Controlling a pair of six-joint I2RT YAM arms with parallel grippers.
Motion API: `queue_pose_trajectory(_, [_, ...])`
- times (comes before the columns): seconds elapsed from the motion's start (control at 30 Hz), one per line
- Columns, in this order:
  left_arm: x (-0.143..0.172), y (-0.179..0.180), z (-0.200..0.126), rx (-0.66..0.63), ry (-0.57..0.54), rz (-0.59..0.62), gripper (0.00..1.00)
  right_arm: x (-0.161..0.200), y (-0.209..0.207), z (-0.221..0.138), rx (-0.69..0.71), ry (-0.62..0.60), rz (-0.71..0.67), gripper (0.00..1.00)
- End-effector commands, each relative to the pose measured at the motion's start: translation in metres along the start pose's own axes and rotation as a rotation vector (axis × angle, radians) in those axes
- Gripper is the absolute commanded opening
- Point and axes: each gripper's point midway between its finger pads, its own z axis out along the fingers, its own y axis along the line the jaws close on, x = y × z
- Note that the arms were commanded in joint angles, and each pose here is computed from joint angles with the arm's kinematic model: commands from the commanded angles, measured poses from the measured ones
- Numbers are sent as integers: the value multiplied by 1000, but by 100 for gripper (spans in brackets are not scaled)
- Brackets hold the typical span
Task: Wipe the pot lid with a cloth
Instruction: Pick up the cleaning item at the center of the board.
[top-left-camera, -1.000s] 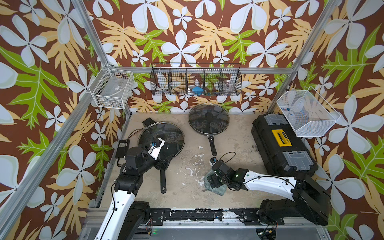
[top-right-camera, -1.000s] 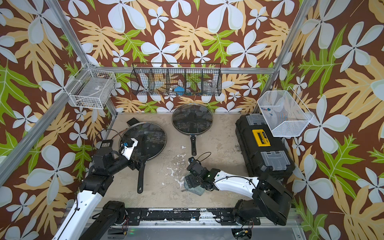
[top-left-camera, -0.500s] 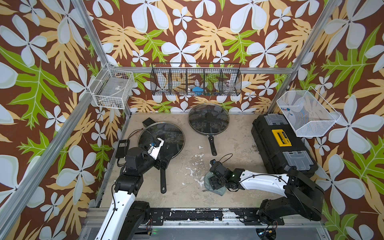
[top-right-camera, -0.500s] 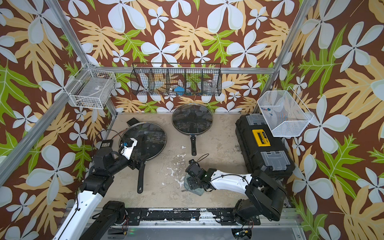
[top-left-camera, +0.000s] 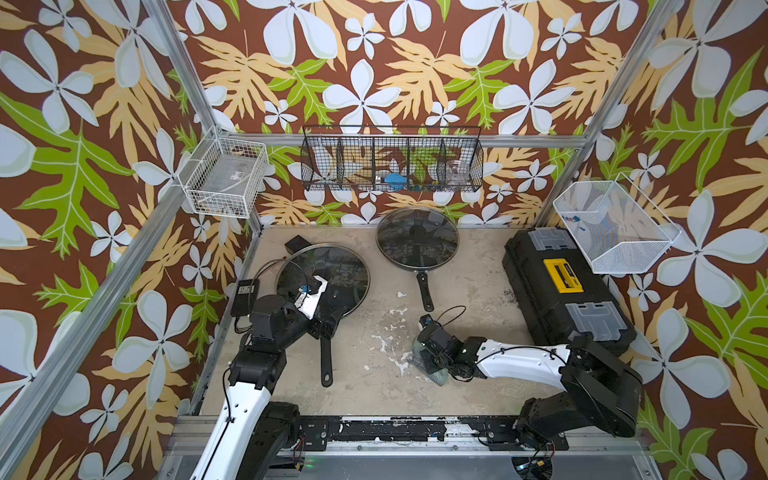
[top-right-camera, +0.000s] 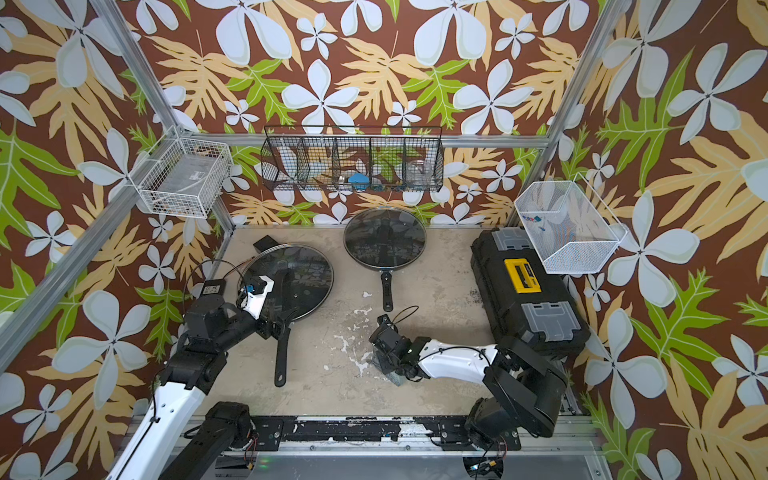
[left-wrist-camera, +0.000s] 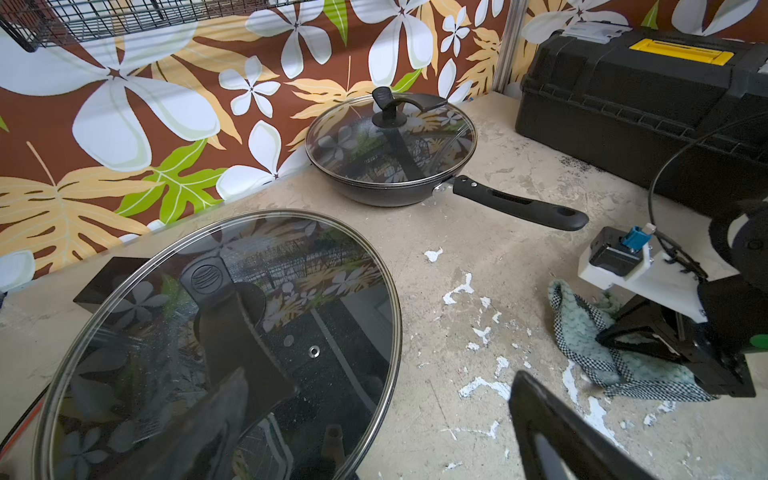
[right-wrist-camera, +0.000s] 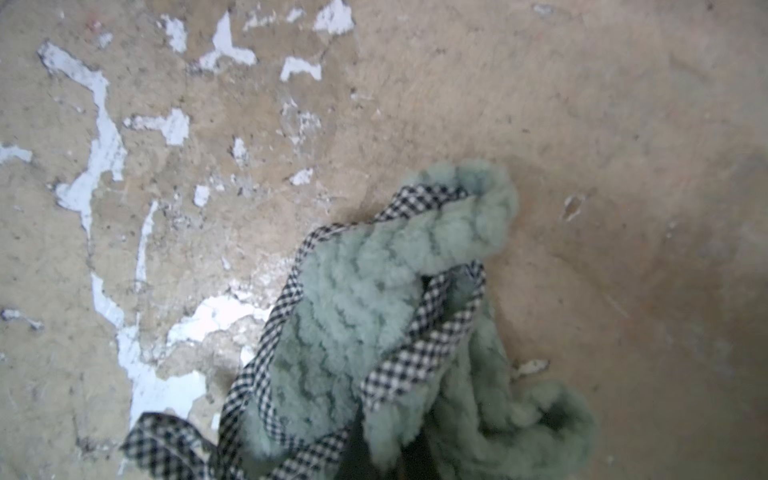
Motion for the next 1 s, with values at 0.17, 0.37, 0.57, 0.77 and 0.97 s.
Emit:
queue_pose_trajectory(0.17, [-10,13,2,-63,-44,-94,100,-32,-4,-38,-6,-143,8,0])
queue_pose_trajectory(0.37, [-22,45,2,-217,-82,-333,100,-77,-6,-84,-43,-395,9,0])
queue_pose_trajectory(0.57, [-21,75,13,-353,29,-530,100,-109,-7,-130,-88,-632,4,0])
queue_pose_trajectory(0.77, [-23,87,32,-387,225,-645,100,-129,6,-152,-124,-699,-57,0])
queue_pose_trajectory(0.97, [-19,109,34,-498,378,-568,100,-143,27,-164,-211,-745,-110,0])
